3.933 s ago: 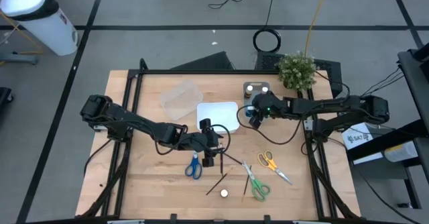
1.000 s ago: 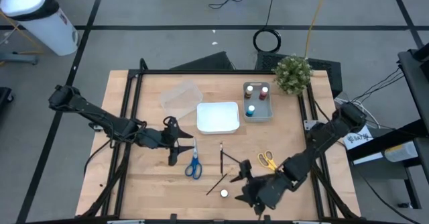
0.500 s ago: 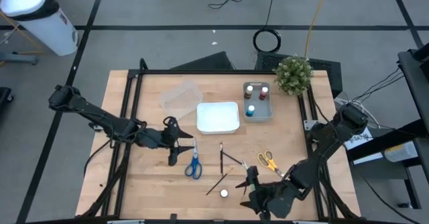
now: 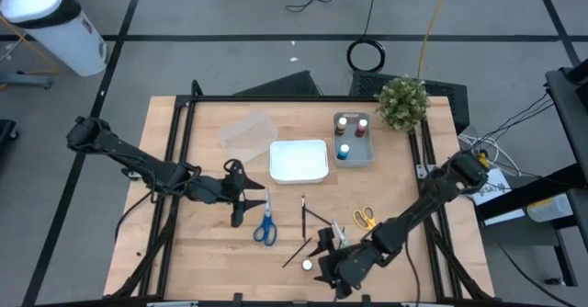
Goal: Pick & Place Paint Supplies
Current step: Put the orange paint bottle in the gray bin
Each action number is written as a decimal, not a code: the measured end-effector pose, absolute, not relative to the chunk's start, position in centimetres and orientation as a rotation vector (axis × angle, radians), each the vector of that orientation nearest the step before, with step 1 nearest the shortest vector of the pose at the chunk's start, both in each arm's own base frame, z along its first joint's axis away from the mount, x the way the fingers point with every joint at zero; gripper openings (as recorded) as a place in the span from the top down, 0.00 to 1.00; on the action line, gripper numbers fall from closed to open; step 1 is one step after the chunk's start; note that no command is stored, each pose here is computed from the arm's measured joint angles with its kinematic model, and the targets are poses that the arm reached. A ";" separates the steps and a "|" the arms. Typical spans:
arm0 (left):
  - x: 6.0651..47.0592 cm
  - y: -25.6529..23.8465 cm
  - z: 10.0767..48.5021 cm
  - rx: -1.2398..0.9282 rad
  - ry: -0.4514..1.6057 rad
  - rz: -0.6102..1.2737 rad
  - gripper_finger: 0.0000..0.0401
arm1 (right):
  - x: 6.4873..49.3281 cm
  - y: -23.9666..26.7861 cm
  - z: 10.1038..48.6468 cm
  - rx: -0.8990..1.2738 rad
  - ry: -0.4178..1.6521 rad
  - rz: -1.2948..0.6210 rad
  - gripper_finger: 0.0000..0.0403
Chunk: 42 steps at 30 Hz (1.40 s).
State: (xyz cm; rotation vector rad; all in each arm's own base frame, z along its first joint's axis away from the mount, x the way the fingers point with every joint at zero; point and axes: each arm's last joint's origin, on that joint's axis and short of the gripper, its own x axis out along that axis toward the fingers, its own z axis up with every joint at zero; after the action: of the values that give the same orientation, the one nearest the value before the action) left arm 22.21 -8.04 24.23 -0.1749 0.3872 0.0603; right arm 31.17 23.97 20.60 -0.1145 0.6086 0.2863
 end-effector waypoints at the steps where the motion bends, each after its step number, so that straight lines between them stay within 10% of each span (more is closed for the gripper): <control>1: 22.2 -8.0 24.2 -0.174 0.386 0.063 0.47 | 31.4 23.8 20.3 -0.098 0.618 0.293 0.33; 42: 22.2 -8.0 24.3 -0.173 0.385 0.066 0.47 | 33.7 22.6 17.6 -0.082 0.658 0.321 0.48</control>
State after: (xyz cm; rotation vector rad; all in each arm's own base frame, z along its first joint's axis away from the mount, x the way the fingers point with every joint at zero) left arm 22.21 -8.02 24.25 -0.1731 0.3846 0.0663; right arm 33.74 22.55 17.64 -0.0820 0.6578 0.3211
